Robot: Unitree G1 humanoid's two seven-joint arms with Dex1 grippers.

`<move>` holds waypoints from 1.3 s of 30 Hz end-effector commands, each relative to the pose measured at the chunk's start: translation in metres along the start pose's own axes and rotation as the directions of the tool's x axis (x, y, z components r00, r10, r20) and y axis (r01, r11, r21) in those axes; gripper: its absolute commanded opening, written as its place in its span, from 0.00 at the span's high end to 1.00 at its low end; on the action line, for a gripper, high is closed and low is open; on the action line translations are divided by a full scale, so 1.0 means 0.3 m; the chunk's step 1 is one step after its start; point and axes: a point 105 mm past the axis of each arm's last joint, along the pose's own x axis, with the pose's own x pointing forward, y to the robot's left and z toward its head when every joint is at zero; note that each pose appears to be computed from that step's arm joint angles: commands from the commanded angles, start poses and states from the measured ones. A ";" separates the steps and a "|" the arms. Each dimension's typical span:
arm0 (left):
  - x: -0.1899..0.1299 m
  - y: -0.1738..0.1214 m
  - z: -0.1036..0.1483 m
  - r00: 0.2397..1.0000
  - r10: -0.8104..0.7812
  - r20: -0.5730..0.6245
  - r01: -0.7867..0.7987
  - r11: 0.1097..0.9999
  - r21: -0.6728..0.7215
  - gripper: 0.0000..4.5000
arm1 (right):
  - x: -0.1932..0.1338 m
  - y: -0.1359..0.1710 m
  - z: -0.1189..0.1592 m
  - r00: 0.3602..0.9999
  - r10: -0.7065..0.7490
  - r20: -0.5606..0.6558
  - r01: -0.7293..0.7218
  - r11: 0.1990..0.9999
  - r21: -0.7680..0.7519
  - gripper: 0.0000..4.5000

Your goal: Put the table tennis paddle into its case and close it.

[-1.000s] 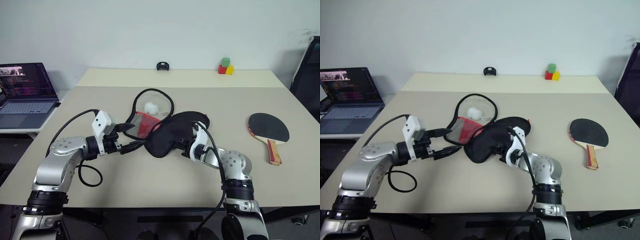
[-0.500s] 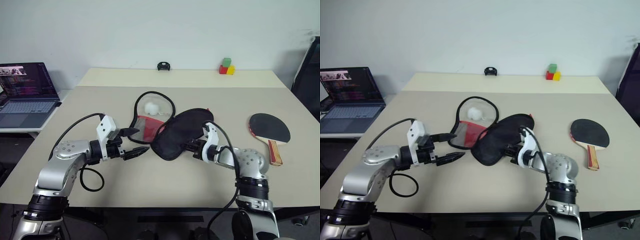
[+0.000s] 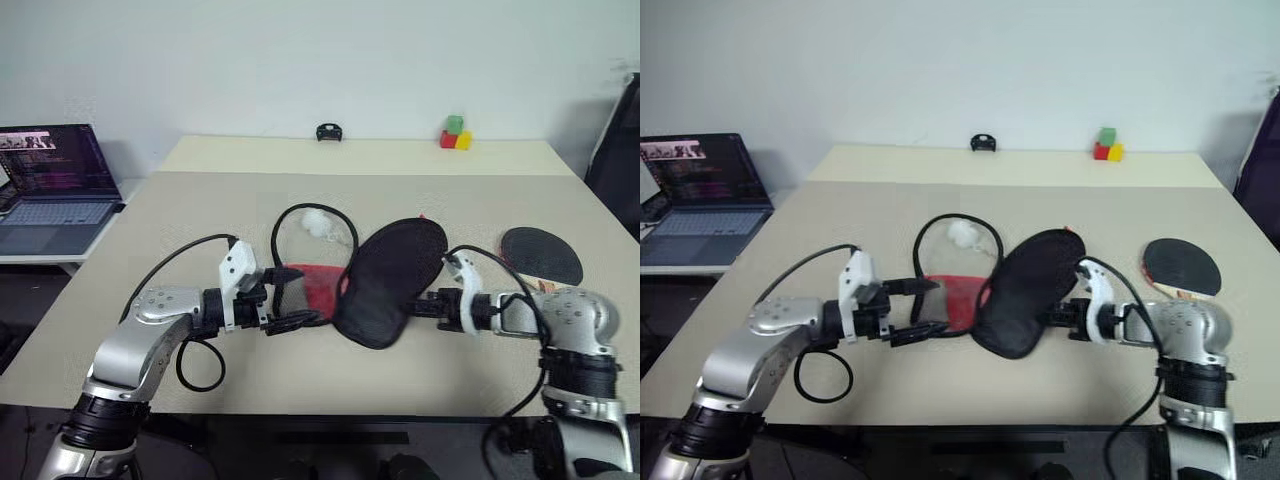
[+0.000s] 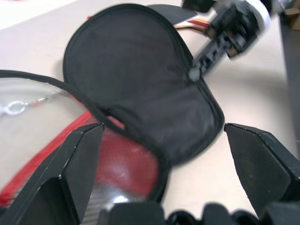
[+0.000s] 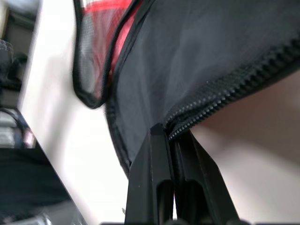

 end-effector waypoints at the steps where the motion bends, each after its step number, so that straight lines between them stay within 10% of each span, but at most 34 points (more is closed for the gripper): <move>1: 0.017 -0.020 0.043 0.998 -0.049 0.029 0.047 0.998 0.043 0.00 | -0.042 0.000 0.031 0.999 0.024 -0.024 -0.025 0.999 -0.033 1.00; 24: 0.077 -0.049 0.051 0.993 -0.106 0.042 0.104 0.993 0.054 0.00 | -0.066 -0.176 0.208 0.984 -0.164 -0.070 0.137 0.945 -0.296 1.00; 33: 0.079 -0.050 0.047 0.994 -0.105 0.039 0.102 0.993 0.054 0.00 | -0.073 -0.206 0.241 0.977 -0.210 -0.019 0.193 0.929 -0.315 0.43; 39: 0.081 -0.048 0.047 0.994 -0.103 0.042 0.100 0.993 0.057 0.00 | -0.080 -0.204 0.263 0.979 -0.189 0.078 0.203 0.947 -0.248 0.43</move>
